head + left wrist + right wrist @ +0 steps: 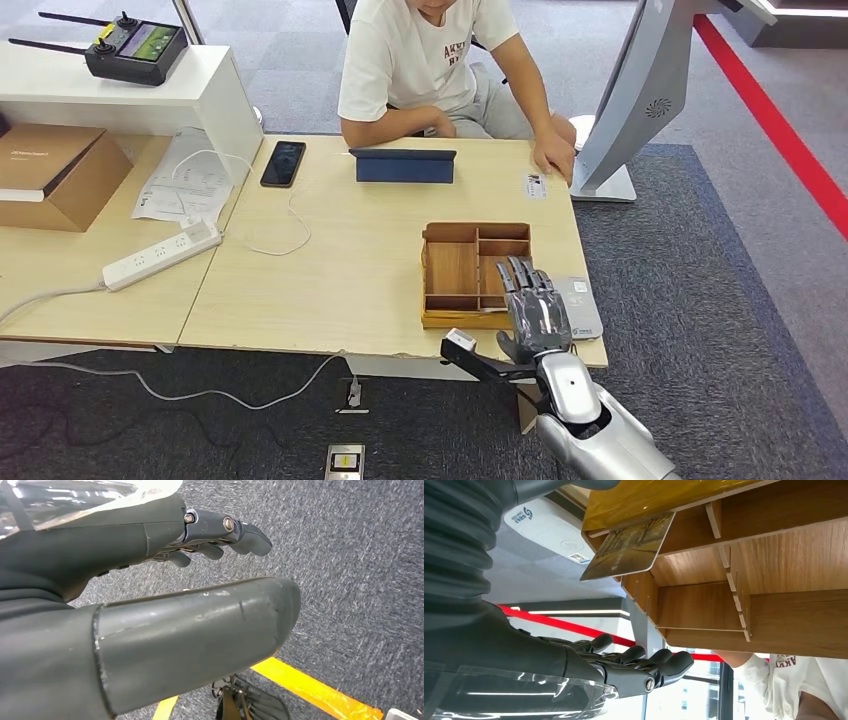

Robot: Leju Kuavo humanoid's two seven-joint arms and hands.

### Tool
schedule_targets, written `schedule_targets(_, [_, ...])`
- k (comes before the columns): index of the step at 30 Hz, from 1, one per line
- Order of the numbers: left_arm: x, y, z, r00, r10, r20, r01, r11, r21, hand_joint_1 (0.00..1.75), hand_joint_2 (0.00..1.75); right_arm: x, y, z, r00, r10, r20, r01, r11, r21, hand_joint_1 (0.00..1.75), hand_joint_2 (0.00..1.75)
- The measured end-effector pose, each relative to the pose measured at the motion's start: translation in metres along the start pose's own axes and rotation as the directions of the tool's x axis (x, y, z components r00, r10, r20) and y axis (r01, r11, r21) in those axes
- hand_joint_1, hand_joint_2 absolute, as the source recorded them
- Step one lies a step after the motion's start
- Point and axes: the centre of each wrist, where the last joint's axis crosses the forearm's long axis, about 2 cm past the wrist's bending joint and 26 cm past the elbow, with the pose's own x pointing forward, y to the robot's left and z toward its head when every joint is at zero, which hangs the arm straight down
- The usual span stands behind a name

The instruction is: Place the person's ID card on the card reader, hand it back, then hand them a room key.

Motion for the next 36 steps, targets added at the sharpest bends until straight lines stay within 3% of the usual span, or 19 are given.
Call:
schedule_targets(4, [-0.0002,-0.0002,0.0001,1.000,-0.007,0.004,0.007,1.000,-0.002,0.00,0.00,-0.0004,0.0011,0.0005,1.000,0.000,-0.002,0.000,1.000,0.004,0.08,1.75])
schedule_targets(5, [-0.0004,-0.0002,0.0002,1.000,-0.010,0.006,0.010,1.000,-0.002,0.00,0.00,-0.0007,0.0015,0.0005,1.000,0.001,-0.003,-0.001,1.000,0.006,0.17,1.75])
schedule_targets(9, [-0.0006,-0.0003,0.0003,1.000,-0.018,0.010,0.018,1.000,-0.004,0.00,0.00,-0.0010,0.0024,0.0007,1.000,-0.001,-0.007,0.001,1.000,0.011,1.63,1.75])
schedule_targets(11, [-0.0007,-0.0004,0.0004,1.000,-0.022,0.013,0.022,1.000,-0.005,0.00,0.00,-0.0011,0.0027,0.0008,1.000,-0.002,-0.008,0.003,1.000,0.014,1.74,1.75])
schedule_targets(36, [-0.0013,-0.0009,0.0008,0.998,-0.052,0.038,0.052,0.999,-0.013,0.00,0.00,-0.0033,0.0076,0.0037,1.000,-0.024,-0.018,0.024,0.999,0.027,1.75,1.75])
